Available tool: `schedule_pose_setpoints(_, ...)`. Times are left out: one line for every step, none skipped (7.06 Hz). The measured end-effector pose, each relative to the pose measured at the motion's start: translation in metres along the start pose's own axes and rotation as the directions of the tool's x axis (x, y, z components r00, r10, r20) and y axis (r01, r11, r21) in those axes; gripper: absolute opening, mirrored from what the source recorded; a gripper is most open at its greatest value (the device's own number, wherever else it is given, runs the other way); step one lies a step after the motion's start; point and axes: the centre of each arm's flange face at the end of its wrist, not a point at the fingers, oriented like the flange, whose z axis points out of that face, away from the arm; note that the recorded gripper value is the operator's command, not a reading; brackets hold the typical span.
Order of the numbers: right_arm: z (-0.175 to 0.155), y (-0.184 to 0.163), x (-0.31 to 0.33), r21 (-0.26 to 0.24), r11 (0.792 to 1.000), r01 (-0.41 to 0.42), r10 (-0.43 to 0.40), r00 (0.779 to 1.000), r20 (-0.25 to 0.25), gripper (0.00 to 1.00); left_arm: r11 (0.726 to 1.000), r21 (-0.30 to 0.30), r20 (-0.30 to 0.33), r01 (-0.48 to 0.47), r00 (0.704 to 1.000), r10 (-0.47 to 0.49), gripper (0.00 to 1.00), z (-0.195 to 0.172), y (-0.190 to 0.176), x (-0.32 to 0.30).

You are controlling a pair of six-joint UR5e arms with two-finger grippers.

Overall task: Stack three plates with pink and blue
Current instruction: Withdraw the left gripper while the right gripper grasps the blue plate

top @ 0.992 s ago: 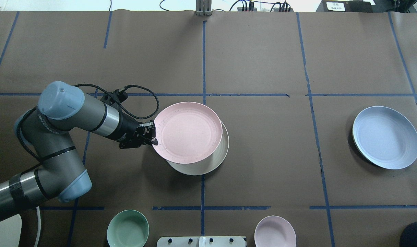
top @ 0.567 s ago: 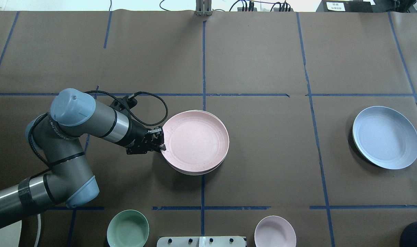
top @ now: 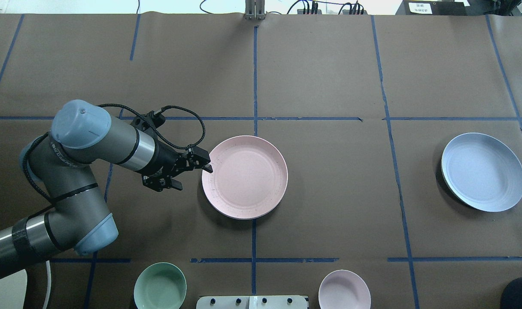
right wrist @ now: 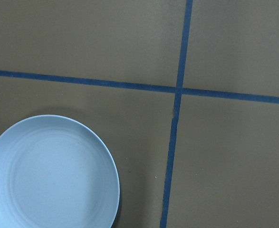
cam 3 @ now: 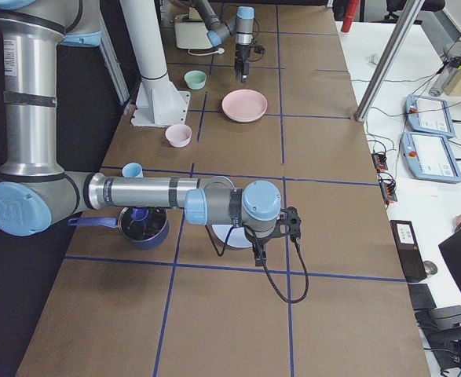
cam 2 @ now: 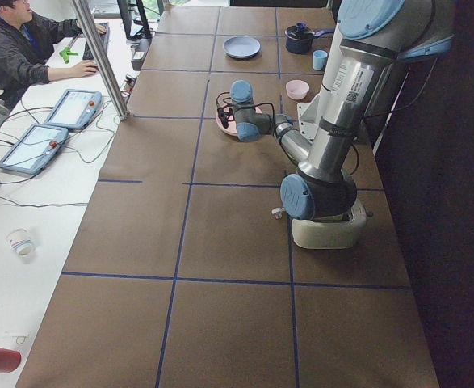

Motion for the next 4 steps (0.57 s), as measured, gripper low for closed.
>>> schedule_pose_setpoints(0.02, 0.008, -0.009, 0.008, 1.0, -0.014, 0.015, 1.0, -0.019, 1.0, 1.0, 0.014, 0.035, 0.014, 0.999, -0.014, 1.0, -0.018, 0.004, 0.004)
schedule_pose_setpoints(0.045, 0.015, -0.021, 0.042, 0.998, -0.044, 0.045, 0.998, -0.038, 1.0, 1.0, 0.024, 0.061, 0.001, 0.998, -0.002, 1.0, -0.038, 0.011, 0.009)
schedule_pose_setpoints(0.072, 0.021, -0.028, 0.071, 0.994, -0.078, 0.08, 0.996, -0.031, 1.0, 0.999, 0.033, 0.086, -0.021, 0.996, 0.018, 1.0, -0.054, 0.015, 0.011)
schedule_pose_setpoints(0.103, 0.03, -0.028, 0.08, 0.992, -0.097, 0.098, 0.995, -0.013, 1.0, 0.998, 0.043, 0.109, -0.036, 0.994, 0.031, 1.0, -0.07, 0.019, 0.008)
